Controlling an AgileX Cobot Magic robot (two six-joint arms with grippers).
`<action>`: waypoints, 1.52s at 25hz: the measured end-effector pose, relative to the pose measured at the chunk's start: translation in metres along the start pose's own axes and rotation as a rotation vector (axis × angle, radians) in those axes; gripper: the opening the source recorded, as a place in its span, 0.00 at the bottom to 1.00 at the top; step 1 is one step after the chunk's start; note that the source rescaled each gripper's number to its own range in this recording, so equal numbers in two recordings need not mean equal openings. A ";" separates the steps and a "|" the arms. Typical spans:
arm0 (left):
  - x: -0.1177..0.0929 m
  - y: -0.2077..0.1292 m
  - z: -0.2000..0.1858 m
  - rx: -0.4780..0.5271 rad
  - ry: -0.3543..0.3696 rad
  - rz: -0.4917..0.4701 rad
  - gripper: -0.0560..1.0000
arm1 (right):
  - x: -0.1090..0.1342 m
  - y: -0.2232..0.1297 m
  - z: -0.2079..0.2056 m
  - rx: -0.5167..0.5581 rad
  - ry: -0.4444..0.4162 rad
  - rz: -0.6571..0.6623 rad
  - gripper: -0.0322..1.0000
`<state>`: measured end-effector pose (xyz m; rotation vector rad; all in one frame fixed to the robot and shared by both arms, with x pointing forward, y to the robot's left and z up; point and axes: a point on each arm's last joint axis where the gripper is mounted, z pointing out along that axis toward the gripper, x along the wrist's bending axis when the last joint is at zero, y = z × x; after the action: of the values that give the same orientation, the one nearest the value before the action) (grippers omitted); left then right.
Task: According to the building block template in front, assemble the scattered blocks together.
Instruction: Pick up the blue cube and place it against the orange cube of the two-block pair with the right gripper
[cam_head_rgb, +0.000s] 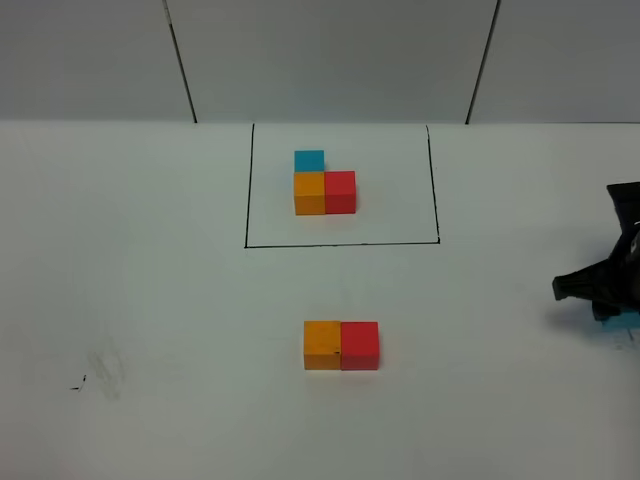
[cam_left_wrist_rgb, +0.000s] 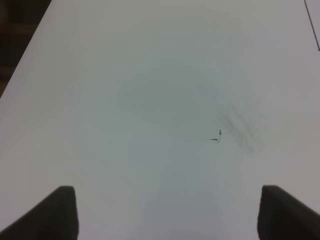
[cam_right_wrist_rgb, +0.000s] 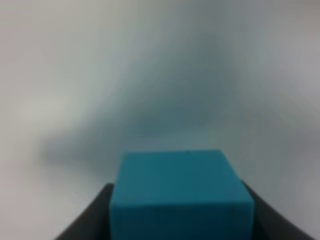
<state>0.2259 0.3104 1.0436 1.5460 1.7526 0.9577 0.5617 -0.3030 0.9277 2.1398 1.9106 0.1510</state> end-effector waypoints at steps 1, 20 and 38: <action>0.000 0.000 0.000 0.001 0.000 0.000 0.62 | 0.002 0.000 -0.008 -0.007 0.015 0.042 0.03; 0.000 0.000 0.000 0.000 0.000 0.000 0.62 | 0.228 0.035 -0.087 -0.022 0.180 -0.060 0.03; 0.000 0.000 0.000 0.000 0.000 0.000 0.62 | 0.300 0.018 -0.045 -0.020 0.142 -0.039 0.03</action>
<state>0.2259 0.3104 1.0436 1.5459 1.7525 0.9577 0.6058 -0.0031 0.9455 2.1284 2.0178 0.3210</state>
